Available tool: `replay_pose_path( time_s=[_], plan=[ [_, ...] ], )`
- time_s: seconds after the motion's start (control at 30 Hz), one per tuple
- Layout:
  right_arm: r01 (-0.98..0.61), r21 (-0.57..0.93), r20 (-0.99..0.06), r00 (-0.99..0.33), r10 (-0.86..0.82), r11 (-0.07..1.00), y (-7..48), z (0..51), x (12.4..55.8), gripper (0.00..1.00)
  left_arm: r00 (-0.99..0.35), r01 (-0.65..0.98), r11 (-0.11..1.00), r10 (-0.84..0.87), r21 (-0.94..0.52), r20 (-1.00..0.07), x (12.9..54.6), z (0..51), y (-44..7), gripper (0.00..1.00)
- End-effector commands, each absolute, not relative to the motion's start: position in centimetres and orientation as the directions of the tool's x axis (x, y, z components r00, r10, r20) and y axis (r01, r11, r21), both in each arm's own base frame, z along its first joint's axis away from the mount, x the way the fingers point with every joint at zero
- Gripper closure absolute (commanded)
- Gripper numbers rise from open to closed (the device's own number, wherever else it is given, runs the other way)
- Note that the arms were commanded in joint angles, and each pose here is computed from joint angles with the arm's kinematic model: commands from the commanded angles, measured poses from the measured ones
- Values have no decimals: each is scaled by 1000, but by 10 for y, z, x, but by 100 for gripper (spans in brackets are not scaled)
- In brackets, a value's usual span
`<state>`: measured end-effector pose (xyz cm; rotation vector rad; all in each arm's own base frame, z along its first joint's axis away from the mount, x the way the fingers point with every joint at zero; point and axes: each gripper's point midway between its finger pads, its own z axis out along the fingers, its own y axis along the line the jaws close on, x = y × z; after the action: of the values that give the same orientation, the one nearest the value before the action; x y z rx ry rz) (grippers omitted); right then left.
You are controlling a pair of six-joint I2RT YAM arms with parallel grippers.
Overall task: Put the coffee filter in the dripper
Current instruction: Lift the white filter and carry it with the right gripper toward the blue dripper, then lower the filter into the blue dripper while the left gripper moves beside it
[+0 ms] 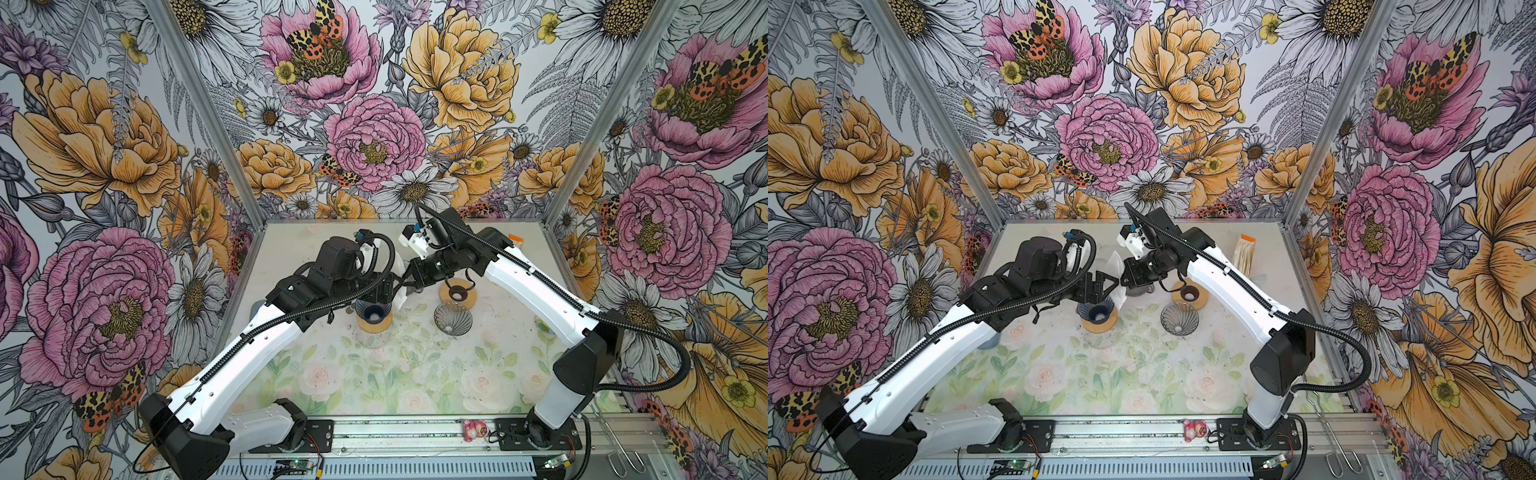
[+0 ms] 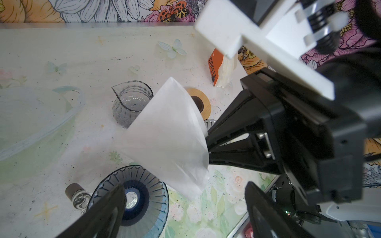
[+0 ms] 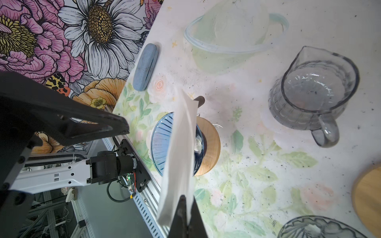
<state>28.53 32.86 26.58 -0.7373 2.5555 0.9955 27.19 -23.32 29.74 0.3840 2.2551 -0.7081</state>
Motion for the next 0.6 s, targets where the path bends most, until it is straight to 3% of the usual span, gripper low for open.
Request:
replay_pose_path(
  time_s=[0.0, 0.57],
  plan=[
    [-568, 572, -452, -820, -351, 592, 336, 280, 278, 100, -702, 432, 824, 52, -367, -710, 278, 295, -232, 9],
    [-564, 566, -415, -825, -384, 601, 328, 266, 263, 100, -742, 371, 848, 26, -379, -669, 292, 282, -231, 13]
  ],
)
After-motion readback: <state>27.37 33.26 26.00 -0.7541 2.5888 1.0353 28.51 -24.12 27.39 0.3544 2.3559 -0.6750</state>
